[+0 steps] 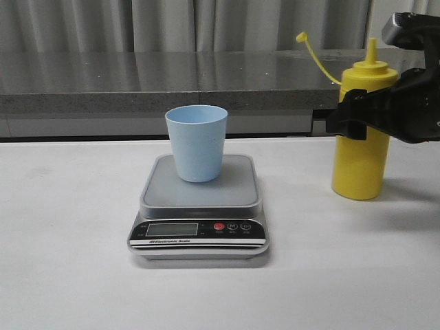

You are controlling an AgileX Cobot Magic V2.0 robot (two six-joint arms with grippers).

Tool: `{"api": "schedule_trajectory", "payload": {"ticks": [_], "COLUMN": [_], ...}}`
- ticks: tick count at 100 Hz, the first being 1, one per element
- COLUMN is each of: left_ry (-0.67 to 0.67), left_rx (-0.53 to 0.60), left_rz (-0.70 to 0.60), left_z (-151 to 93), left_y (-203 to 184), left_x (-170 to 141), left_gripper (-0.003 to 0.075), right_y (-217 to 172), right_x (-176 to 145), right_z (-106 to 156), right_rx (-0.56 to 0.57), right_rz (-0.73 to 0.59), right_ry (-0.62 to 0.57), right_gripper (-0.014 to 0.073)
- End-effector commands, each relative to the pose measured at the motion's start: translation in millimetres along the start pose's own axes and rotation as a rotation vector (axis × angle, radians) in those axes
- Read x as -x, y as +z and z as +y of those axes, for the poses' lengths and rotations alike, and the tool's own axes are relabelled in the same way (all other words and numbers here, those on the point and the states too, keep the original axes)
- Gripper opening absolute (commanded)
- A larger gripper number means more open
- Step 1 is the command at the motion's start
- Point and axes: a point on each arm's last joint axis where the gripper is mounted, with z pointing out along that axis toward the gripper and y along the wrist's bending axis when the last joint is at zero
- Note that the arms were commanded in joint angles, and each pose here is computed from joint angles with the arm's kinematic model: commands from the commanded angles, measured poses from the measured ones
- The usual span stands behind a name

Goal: Pour seasoning into cup on scale with both arms
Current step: 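Lower the yellow bottle onto the table and open the right gripper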

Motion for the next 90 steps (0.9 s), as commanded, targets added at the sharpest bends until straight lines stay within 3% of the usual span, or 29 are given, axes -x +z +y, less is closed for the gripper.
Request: {"api": "schedule_trajectory", "payload": {"ticks": [1,65,74,90], "left_ry": [-0.007,-0.007,-0.007,-0.007], "left_rx": [0.008,0.008,0.008,0.008], "left_rz": [-0.087,-0.087,-0.087,-0.087], "left_z": [1,1,1,1], "left_y": [-2,-2,-2,-2], "left_x": [14,14,14,14], "left_gripper": [-0.002,-0.002,-0.002,-0.002], "right_y": [-9,-73,-86,-108], "right_x": [19,3,3,-2], "right_z": [3,9,10,11], "right_rx": [0.024,-0.028,-0.039,-0.065], "right_rz": [-0.12,-0.172,-0.175,-0.178], "right_ry": [-0.011,0.082,0.087,0.111], "right_gripper": [0.0648,0.0636,0.0548,0.0256]}}
